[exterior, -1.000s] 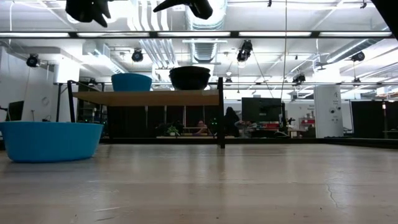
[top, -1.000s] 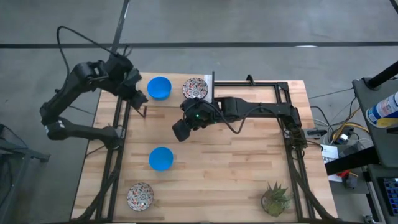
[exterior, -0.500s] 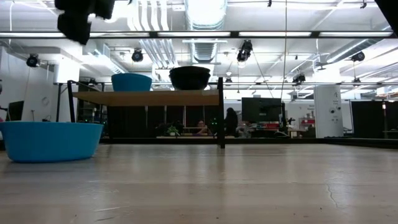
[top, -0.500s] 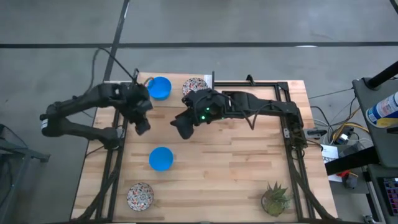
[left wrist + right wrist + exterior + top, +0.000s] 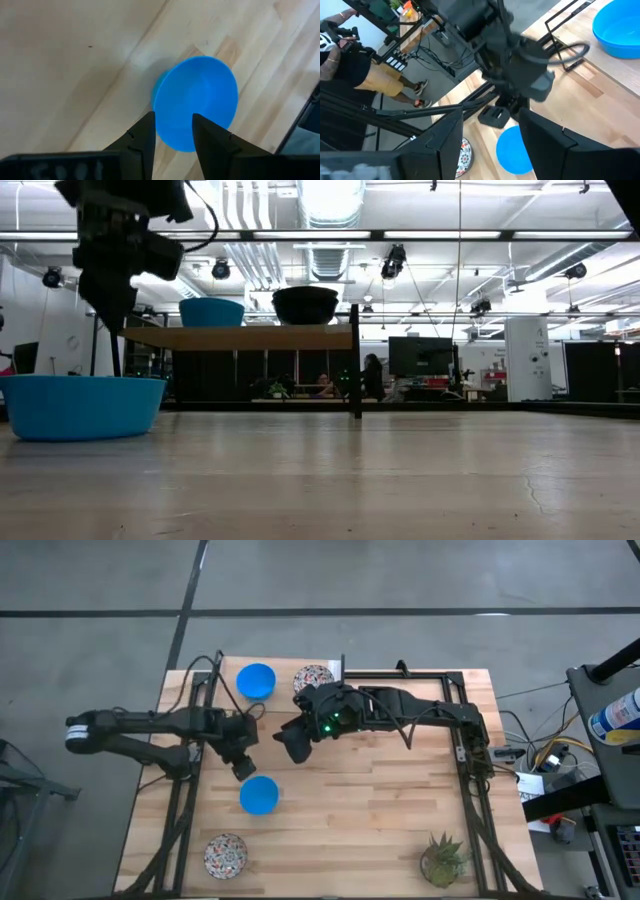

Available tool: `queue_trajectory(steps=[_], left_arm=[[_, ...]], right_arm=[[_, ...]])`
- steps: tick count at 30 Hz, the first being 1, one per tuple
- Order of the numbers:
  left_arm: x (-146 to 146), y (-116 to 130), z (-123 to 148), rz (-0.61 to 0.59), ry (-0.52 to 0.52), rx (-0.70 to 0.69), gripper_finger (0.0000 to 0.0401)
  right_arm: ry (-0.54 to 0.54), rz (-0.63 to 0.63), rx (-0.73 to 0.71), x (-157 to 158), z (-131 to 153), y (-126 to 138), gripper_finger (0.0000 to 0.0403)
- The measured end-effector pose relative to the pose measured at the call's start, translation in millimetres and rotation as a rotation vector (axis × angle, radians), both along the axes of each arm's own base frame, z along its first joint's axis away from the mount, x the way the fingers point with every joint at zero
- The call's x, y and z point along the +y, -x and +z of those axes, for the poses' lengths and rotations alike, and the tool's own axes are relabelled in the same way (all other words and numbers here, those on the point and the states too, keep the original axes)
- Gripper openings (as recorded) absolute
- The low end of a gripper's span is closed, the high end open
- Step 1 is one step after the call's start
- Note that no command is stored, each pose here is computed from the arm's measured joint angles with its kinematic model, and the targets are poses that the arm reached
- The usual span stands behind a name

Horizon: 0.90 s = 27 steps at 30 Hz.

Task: Pick & Place Mini bowls
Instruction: Stack the blue bowl on top of the blue bowls on the shelf

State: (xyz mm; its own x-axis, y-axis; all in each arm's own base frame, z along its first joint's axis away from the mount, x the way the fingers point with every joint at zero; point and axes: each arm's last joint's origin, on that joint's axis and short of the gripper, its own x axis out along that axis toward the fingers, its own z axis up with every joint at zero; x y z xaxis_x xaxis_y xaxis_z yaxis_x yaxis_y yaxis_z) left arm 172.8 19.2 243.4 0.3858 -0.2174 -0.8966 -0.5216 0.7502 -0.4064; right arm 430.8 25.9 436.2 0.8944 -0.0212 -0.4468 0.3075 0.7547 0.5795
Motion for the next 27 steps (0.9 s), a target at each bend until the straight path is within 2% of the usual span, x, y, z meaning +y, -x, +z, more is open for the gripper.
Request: queue_trajectory(steps=[4, 11, 20, 27], left_arm=[[-6.2, -2.0, -20.1, -0.008, 0.017, -0.012, 0.0119], [-12.8, 4.2, -54.5, 0.05, 0.071, 0.029, 0.0119], [-14.5, 9.7, -74.4, 0.089, 0.096, 0.046, 0.0118], [-14.5, 13.7, -87.6, 0.124, 0.1, 0.057, 0.0066]], right_arm=[[0.005, 0.0, -0.001, -0.1, 0.1, 0.0, 0.0187], [0.005, 0.0, -0.002, -0.1, 0.2, -0.1, 0.0187], [0.005, 0.0, -0.002, -0.1, 0.2, -0.1, 0.0187], [0.005, 0.002, -0.001, 0.7, 0.1, 0.0, 0.0187]])
